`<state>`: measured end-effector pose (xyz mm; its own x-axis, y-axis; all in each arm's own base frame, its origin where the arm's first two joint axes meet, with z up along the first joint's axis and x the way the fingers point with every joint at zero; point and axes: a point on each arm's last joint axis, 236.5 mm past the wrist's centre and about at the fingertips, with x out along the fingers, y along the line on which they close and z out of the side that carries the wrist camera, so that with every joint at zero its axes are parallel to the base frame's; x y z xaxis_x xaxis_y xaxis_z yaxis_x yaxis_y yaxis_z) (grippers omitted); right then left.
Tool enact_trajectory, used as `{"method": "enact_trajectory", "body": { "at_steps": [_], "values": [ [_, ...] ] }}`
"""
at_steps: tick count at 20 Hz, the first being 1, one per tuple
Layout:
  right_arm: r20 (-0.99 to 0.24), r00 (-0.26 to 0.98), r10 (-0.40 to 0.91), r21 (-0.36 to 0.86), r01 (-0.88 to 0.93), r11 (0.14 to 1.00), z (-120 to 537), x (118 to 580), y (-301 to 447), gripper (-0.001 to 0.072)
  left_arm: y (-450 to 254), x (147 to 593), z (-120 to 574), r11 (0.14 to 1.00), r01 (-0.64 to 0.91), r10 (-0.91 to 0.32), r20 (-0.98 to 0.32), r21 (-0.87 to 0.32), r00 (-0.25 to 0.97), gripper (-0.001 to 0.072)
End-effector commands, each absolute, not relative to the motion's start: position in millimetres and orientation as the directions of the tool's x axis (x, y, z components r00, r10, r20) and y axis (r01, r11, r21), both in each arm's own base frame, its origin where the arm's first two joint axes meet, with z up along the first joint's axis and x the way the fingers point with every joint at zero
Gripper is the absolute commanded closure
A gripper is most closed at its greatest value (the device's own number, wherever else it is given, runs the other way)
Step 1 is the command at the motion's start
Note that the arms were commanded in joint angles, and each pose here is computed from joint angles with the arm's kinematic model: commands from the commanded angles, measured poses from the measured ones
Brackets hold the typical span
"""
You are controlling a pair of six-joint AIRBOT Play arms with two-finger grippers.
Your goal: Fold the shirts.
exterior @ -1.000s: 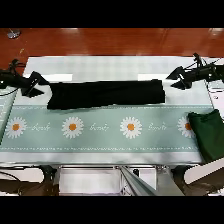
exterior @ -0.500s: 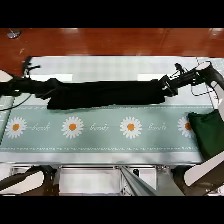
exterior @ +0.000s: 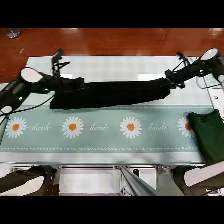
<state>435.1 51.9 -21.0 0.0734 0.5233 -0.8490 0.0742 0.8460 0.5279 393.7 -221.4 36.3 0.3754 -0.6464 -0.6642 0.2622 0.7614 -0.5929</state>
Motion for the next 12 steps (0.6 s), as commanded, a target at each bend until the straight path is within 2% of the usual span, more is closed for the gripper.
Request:
{"method": "enact_trajectory", "body": {
  "at_steps": [1,5,9,12],
  "values": [
    [-0.886,0.152,0.438,0.444,0.007,0.896,17,395,39,0.0685,-289,371,58,0.694,0.428,-0.715,-0.624,-0.579,0.316,0.0684],
    [-0.873,0.283,0.397,0.409,-0.016,0.912,57,328,46,0.0685,-358,367,54,0.662,0.520,-0.738,-0.590,-0.540,0.327,0.0686],
    [-0.844,0.386,0.372,0.402,-0.002,0.915,89,289,52,0.0684,-420,352,-3,0.626,0.492,-0.740,-0.659,-0.606,0.130,0.0686],
    [-0.822,0.437,0.364,0.404,-0.003,0.915,108,280,54,0.0684,-468,330,-29,0.588,0.500,-0.739,-0.673,-0.636,0.014,0.0686]
  ]
}}
